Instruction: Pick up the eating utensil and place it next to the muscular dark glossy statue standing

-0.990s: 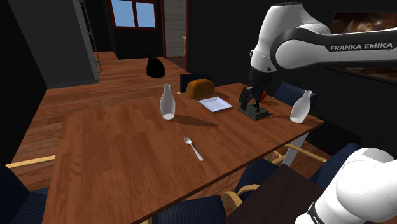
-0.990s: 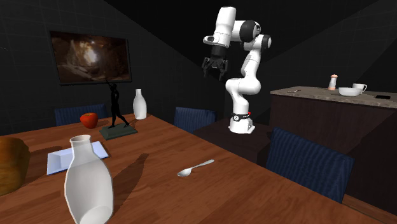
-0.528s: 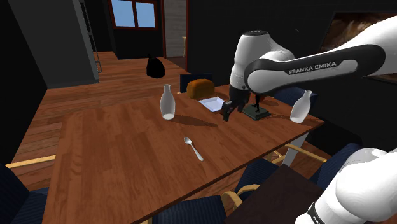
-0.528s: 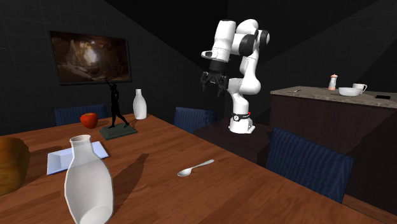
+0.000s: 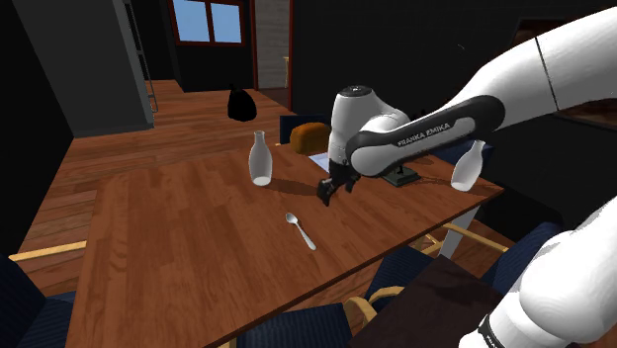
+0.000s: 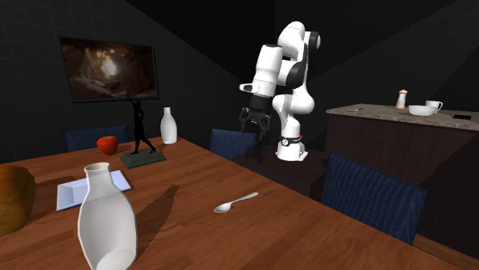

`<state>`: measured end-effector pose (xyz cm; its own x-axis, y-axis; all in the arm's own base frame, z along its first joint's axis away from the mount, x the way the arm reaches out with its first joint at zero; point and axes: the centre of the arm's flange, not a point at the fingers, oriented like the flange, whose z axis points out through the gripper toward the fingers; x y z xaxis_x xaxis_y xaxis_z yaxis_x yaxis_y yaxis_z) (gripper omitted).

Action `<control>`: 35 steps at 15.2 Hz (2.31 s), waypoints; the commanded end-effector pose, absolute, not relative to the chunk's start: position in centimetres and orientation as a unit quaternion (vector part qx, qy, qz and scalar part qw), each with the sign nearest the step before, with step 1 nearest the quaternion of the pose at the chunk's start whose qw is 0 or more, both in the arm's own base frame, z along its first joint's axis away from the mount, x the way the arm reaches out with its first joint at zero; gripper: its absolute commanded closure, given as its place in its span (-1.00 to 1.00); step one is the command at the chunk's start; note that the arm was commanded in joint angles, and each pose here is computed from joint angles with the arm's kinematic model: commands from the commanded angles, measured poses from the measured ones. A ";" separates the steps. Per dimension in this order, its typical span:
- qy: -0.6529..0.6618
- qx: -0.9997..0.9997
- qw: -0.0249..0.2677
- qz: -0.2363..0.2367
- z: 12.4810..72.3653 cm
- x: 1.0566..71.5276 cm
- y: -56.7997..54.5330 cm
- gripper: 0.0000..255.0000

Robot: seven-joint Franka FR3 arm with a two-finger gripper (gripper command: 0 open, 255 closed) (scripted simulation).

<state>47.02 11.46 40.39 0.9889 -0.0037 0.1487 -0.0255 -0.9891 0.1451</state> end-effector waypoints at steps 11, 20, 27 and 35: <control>-0.045 0.994 0.078 0.069 27.3 55.8 15.5 -1.00; -0.055 0.993 0.079 0.067 21.0 58.4 15.9 -1.00; -0.055 0.993 0.079 0.067 20.2 58.5 15.8 -1.00; -0.055 0.993 0.079 0.067 20.2 58.5 15.8 1.00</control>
<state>58.51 15.99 20.30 0.9849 -0.0958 0.1439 -0.1172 -0.9820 0.1483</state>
